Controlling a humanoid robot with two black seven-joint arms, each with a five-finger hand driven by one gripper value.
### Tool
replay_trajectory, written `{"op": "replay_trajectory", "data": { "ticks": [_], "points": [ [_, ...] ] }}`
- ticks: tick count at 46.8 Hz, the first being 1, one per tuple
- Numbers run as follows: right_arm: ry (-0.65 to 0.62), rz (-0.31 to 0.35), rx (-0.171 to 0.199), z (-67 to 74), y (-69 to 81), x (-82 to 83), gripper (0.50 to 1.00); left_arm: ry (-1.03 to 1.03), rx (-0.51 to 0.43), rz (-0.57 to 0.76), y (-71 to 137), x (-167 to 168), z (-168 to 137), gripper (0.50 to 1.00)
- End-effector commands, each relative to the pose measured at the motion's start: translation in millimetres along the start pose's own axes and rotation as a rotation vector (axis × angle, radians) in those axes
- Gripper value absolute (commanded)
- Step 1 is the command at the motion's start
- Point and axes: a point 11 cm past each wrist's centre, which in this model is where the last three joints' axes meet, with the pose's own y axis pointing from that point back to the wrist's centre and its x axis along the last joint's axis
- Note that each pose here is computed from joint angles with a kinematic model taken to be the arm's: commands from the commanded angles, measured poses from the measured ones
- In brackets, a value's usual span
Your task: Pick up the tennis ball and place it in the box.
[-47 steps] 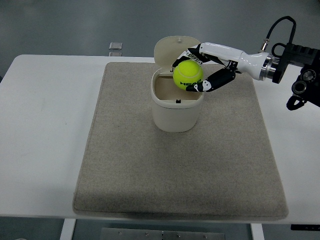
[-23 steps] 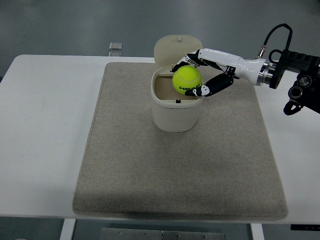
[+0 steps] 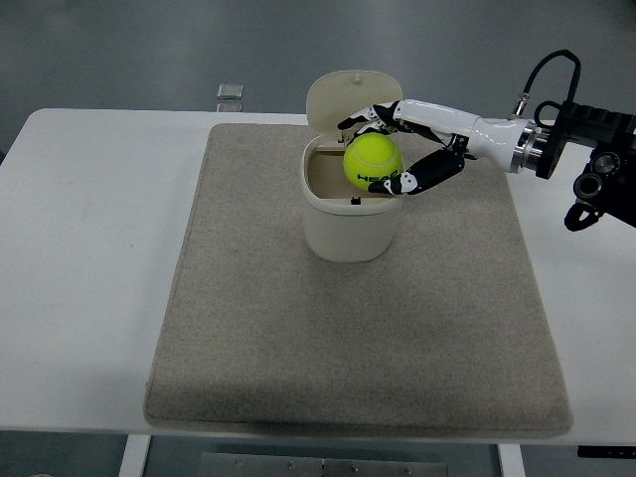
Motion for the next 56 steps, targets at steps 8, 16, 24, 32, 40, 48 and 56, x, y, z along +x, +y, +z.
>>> {"op": "replay_trajectory", "data": {
  "ticks": [8,16,24,32,40,48,56],
  "points": [
    [-0.002,-0.003,0.001,-0.1,0.3,-0.2,0.86,0.0,0.0,0.0,0.0,0.0,0.0,0.996],
    [-0.001,-0.001,-0.002,0.1,1.8,1.5,0.86,0.0,0.0,0.0,0.0,0.0,0.0,0.996],
    [-0.064,-0.072,0.0,-2.1,11.2,3.8,0.86,0.0,0.0,0.0,0.0,0.0,0.0,0.996],
    [-0.21,-0.108,0.016,-5.3,32.8,20.6,0.86,0.0,0.0,0.0,0.0,0.0,0.0,0.996],
    [-0.284,-0.102,0.034,-7.7,52.7,36.7,0.86,0.0,0.0,0.0,0.0,0.0,0.0,0.996],
    [-0.344,-0.044,0.084,-13.9,59.9,53.6,0.86,0.0,0.0,0.0,0.0,0.0,0.0,0.996],
    [-0.444,0.08,0.103,-2.1,67.1,68.6,0.86,0.0,0.0,0.0,0.0,0.0,0.0,0.996]
  ]
}}
